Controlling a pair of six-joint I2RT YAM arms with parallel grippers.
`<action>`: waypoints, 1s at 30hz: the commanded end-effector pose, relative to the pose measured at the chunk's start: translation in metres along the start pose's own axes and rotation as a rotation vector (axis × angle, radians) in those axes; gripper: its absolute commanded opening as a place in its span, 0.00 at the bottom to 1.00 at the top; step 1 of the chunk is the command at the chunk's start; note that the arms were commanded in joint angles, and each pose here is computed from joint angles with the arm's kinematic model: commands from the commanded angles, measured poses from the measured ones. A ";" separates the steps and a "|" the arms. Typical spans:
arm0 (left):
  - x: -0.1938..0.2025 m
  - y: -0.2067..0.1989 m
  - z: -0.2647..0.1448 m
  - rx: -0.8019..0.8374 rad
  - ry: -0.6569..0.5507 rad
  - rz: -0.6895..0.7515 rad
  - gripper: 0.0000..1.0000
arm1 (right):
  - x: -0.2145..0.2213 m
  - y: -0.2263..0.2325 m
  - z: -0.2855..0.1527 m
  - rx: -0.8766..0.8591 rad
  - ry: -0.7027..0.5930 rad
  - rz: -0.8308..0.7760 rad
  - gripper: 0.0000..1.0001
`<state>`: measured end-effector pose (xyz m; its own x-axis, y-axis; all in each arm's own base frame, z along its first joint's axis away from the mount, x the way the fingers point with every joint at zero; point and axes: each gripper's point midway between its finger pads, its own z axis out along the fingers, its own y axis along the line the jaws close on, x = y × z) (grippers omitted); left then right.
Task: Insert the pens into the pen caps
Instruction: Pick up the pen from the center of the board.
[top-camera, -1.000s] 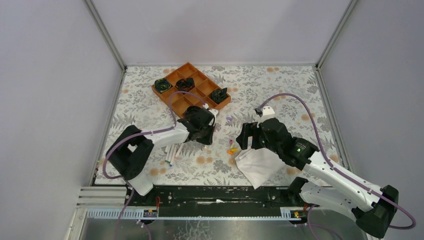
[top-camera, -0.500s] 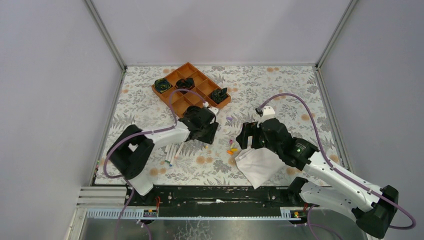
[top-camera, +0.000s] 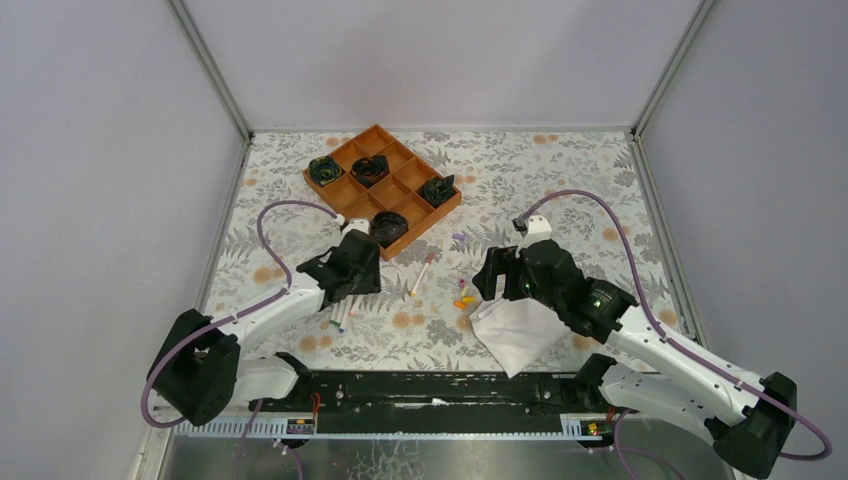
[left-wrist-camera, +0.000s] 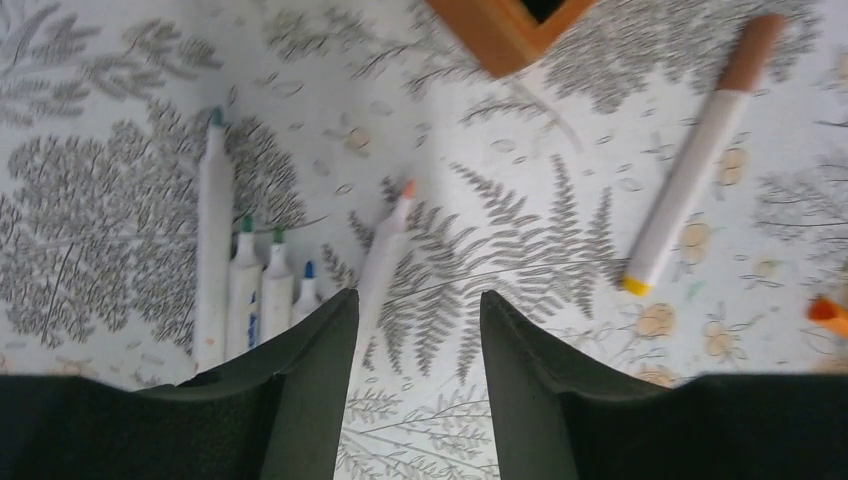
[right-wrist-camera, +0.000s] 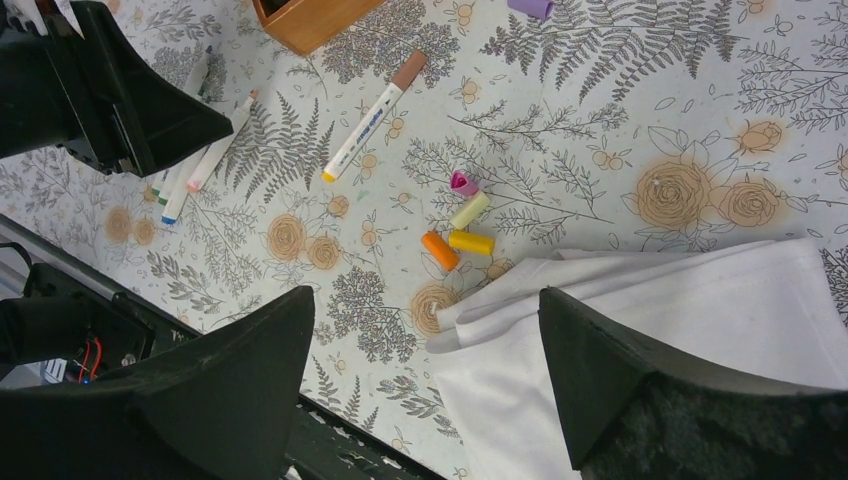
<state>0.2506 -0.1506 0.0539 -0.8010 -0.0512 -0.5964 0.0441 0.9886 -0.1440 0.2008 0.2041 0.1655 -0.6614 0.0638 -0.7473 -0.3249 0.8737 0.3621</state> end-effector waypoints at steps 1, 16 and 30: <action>0.009 0.022 0.000 -0.065 0.003 -0.083 0.46 | -0.015 0.008 -0.004 -0.039 -0.061 0.037 0.88; 0.016 0.031 0.011 -0.106 0.050 -0.094 0.32 | -0.017 0.010 -0.008 -0.050 -0.073 0.056 0.88; 0.026 0.032 0.018 -0.118 0.090 -0.098 0.31 | -0.016 0.008 -0.009 -0.047 -0.079 0.061 0.88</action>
<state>0.2370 -0.1227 0.0189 -0.8564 -0.1163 -0.5031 -0.0783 0.9923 -0.0960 0.1982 0.2030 0.1727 -0.6521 0.1084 -0.7503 -0.3160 0.8607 0.3991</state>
